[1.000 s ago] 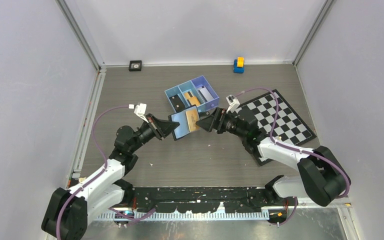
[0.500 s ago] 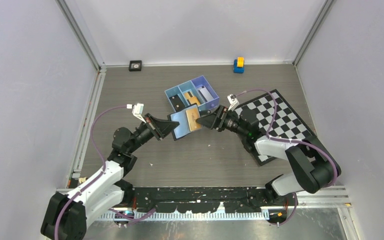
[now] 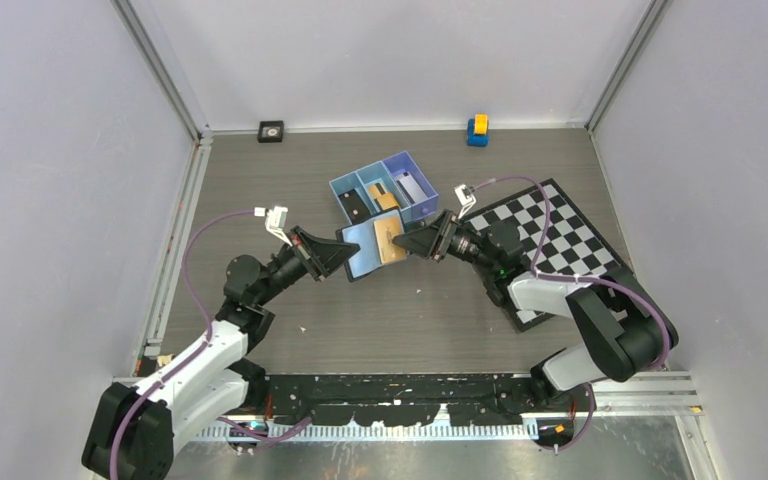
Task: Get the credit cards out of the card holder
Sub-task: Remove the credit card from the card holder.
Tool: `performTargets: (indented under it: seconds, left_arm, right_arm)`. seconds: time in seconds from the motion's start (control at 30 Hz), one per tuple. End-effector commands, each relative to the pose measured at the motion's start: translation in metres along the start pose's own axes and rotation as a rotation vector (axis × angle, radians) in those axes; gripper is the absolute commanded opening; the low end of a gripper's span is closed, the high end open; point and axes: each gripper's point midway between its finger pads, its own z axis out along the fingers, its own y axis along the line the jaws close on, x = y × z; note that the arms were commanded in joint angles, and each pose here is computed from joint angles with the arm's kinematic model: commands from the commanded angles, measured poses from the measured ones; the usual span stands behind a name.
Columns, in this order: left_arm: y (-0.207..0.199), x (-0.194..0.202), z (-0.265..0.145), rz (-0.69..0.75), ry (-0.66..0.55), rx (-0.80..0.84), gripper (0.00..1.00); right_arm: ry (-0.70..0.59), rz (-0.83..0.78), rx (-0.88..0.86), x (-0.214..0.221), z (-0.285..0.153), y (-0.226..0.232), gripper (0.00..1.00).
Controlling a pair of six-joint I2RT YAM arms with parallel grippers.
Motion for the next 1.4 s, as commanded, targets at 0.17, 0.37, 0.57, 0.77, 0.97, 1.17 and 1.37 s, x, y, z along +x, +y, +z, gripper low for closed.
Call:
performTargets:
  seconds: [0.17,0.37,0.57,0.77,0.97,1.17,1.37]
  left_arm:
    - [0.023,-0.008,0.0,0.035,-0.042,-0.122,0.0]
    - [0.038,-0.006,-0.002,0.063,-0.034,-0.193,0.0]
    - [0.061,-0.005,-0.007,0.079,-0.045,-0.297,0.0]
    - [0.092,-0.019,-0.005,0.016,-0.106,-0.471,0.0]
    - [0.098,-0.022,0.013,0.002,-0.09,-0.459,0.0]
    - [0.099,0.0,0.021,-0.014,0.01,-0.403,0.0]
    - [0.114,0.014,0.015,-0.027,0.047,-0.462,0.46]
  right_arm:
    - [-0.038,-0.089,-0.034,-0.011,-0.006,0.02,0.39]
    - [-0.034,-0.059,0.019,-0.011,-0.002,0.006,0.1]
    - [-0.039,-0.04,0.068,-0.01,-0.002,-0.005,0.0]
    - [-0.047,-0.048,0.161,-0.013,-0.004,-0.018,0.01]
    - [-0.058,-0.062,0.221,-0.016,-0.008,-0.025,0.01]
    - [-0.041,-0.05,0.218,-0.015,-0.007,-0.023,0.0]
    - [-0.052,-0.059,0.251,-0.017,-0.01,-0.026,0.01]
